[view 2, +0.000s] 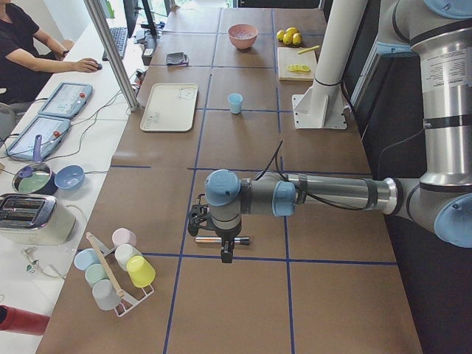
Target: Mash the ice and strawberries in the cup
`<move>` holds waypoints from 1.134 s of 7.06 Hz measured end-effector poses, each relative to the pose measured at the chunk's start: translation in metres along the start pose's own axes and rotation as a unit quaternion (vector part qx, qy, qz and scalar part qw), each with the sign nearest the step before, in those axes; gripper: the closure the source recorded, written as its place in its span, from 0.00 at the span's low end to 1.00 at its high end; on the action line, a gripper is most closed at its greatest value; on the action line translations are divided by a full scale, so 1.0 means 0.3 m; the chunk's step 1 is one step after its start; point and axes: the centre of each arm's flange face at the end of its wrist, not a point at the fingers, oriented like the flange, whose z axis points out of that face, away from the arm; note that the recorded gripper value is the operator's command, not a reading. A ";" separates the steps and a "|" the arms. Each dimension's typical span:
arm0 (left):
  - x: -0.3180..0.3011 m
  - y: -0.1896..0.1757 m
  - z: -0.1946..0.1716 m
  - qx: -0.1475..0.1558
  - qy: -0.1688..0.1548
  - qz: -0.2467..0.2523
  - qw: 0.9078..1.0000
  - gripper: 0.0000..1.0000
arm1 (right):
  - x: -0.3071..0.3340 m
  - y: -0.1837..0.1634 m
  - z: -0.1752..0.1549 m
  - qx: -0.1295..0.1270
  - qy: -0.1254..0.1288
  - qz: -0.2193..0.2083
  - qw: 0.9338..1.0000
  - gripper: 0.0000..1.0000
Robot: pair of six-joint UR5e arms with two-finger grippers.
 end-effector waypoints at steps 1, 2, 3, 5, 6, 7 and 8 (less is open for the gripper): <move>-0.002 -0.003 0.000 0.000 -0.004 -0.001 1.000 0.00 | -0.001 0.003 -0.001 0.000 0.000 0.000 1.000 0.00; 0.000 -0.007 0.000 -0.001 -0.004 -0.002 1.000 0.00 | -0.001 0.004 -0.001 0.000 -0.001 0.000 1.000 0.00; 0.005 -0.010 -0.004 0.000 -0.001 -0.001 1.000 0.00 | -0.002 0.005 -0.001 0.000 -0.002 0.001 1.000 0.00; 0.013 -0.012 -0.010 0.001 0.000 0.001 1.000 0.00 | -0.006 0.005 -0.001 0.001 -0.007 0.001 1.000 0.00; 0.011 -0.009 -0.007 0.000 0.001 0.002 1.000 0.00 | -0.006 0.005 -0.001 -0.001 -0.007 0.002 1.000 0.00; 0.004 -0.005 0.001 -0.002 0.001 0.002 1.000 0.00 | -0.010 0.005 0.004 -0.003 -0.008 -0.001 1.000 0.00; -0.003 -0.002 0.009 -0.003 0.001 0.002 1.000 0.00 | -0.017 0.005 0.018 -0.009 -0.009 -0.009 1.000 0.00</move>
